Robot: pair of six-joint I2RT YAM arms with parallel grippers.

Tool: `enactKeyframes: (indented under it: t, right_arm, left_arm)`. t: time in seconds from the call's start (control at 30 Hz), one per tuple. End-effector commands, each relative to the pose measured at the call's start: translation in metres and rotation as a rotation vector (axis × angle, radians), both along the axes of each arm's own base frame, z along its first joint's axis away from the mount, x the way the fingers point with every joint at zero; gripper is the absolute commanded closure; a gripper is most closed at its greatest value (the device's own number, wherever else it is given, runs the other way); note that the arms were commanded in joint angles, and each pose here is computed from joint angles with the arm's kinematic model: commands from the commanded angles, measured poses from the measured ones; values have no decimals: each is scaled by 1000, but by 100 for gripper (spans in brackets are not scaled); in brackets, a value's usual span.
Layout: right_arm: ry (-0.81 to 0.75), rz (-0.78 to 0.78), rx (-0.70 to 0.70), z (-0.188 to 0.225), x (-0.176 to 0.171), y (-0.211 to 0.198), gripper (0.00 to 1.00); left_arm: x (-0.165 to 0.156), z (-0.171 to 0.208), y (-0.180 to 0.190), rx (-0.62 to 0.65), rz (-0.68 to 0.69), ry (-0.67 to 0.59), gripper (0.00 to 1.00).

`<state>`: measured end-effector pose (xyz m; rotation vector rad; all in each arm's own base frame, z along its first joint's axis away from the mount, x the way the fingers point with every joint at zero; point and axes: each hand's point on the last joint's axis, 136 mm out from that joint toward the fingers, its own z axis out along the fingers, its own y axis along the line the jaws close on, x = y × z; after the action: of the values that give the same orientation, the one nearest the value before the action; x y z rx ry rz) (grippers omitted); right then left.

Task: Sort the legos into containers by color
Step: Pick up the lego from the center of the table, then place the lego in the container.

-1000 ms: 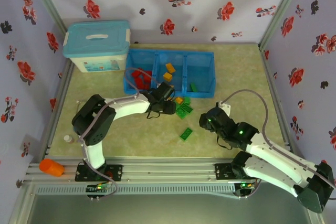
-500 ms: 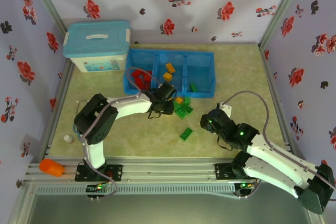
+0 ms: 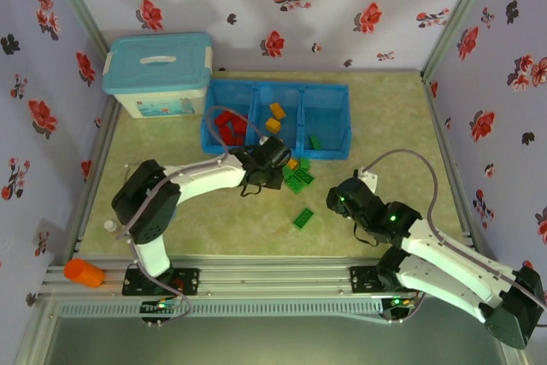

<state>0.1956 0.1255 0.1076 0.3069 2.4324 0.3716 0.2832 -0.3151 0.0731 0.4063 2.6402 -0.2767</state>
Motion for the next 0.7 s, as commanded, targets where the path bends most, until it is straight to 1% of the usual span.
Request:
enactKeyframes:
  t: [0.0, 0.17, 0.37, 0.4, 0.43, 0.5, 0.53, 0.57, 0.67]
  right_arm:
    - [-11, -19, 25, -2, 1, 1, 39]
    - [-5, -17, 38, -4, -1, 3, 40]
    - [-7, -12, 41, -1, -1, 4, 40]
    - [-9, -8, 42, 0, -1, 5, 40]
    - [-8, -7, 42, 0, -1, 5, 40]
    - [-9, -6, 43, 2, -1, 6, 40]
    - [-7, -3, 44, 2, -2, 6, 40]
    - [-6, -1, 44, 1, -2, 7, 40]
    - [-3, 0, 45, -1, -3, 7, 40]
  left_arm:
    - [22, 56, -4, -46, -4, -101, 77]
    - [59, 92, -10, -65, 0, -149, 77]
    - [106, 108, -13, -64, 34, -172, 77]
    - [114, 111, -14, -67, 40, -177, 73]
    - [121, 112, -13, -66, 52, -176, 62]
    - [130, 116, -11, -60, 70, -172, 29]
    - [132, 118, -10, -51, 76, -176, 24]
    - [131, 120, -8, -48, 80, -180, 22]
    - [120, 124, -6, -73, 77, -200, 22]
